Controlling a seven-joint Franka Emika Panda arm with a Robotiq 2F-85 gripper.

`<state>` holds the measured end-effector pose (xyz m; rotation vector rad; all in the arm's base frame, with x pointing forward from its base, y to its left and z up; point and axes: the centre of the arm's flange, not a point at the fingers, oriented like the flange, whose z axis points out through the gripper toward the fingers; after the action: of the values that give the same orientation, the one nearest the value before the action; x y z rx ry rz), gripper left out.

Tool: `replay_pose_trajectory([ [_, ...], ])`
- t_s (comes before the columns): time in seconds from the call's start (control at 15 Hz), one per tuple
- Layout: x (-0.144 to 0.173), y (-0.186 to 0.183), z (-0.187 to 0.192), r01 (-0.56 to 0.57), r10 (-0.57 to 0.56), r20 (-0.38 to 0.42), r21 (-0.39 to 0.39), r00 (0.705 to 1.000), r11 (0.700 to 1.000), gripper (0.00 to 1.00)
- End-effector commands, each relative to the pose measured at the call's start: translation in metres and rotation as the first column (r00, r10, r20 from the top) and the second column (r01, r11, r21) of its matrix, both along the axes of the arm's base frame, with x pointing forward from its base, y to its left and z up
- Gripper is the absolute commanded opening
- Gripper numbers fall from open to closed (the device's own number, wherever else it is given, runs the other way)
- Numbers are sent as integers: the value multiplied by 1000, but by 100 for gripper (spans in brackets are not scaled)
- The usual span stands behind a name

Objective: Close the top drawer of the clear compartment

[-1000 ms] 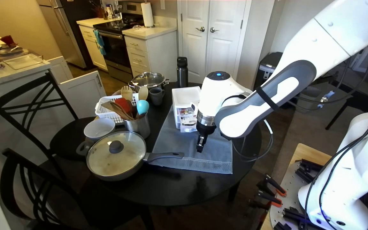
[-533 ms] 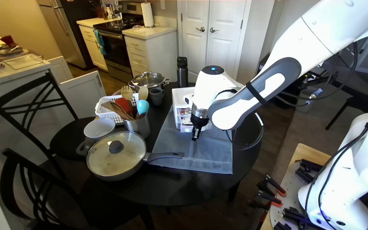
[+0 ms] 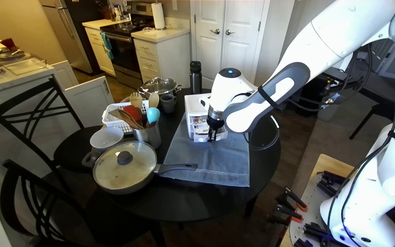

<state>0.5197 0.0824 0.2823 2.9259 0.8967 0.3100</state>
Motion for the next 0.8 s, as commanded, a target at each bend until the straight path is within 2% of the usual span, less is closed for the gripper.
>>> replay_pose_trajectory([
  [0.0,14,-22,-5,-52,53,26,-28,998,998,0],
  [0.33,31,-52,0,-65,70,64,-83,995,994,0],
  [0.73,45,-67,-16,-63,70,81,-87,994,994,0],
])
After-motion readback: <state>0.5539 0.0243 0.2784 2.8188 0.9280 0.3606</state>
